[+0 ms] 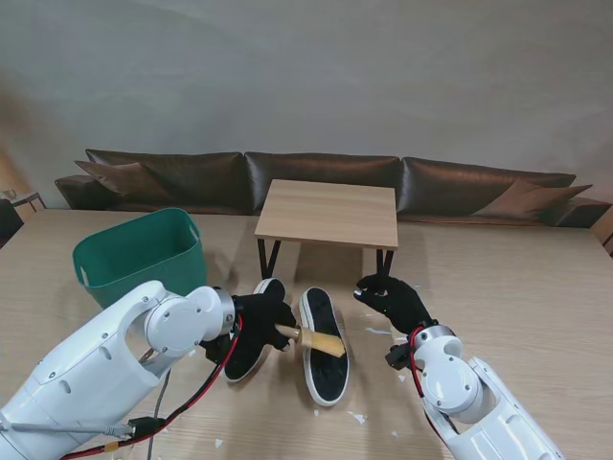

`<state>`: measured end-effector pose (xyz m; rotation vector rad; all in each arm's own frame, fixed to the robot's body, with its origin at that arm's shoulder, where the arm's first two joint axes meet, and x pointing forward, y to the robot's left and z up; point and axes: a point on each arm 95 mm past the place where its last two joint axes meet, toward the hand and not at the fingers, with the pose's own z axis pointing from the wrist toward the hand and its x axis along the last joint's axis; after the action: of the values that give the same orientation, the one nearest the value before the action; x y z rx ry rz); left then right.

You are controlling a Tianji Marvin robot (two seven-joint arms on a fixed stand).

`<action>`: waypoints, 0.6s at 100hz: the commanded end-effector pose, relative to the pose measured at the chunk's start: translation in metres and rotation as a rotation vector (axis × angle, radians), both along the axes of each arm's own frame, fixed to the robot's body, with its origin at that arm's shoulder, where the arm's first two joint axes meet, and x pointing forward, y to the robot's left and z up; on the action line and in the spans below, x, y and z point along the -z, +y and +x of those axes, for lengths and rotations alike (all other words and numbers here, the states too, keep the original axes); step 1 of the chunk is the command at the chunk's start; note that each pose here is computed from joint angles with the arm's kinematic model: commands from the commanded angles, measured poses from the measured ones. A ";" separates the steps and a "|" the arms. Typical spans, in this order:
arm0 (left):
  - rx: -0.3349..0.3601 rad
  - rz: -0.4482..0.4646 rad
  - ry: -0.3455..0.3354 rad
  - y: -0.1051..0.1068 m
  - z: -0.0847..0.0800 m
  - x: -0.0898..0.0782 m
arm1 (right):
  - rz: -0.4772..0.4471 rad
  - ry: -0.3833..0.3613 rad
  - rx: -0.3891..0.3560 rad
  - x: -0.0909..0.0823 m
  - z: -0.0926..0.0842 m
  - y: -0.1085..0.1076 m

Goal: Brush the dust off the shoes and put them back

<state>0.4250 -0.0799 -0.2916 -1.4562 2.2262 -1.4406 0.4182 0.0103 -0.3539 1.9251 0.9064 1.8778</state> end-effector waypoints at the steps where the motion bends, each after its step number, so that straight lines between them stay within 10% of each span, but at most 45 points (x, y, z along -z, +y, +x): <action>1: 0.010 0.002 0.019 -0.002 -0.005 -0.002 | 0.001 0.016 -0.014 0.003 -0.002 0.003; 60: -0.037 -0.068 -0.098 0.011 0.008 -0.024 | 0.003 0.014 -0.014 0.004 -0.002 0.005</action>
<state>0.4283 -0.0705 -0.2723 -1.4035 2.1165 -1.5457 0.4182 0.0112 -0.3559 1.9297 0.9096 1.8737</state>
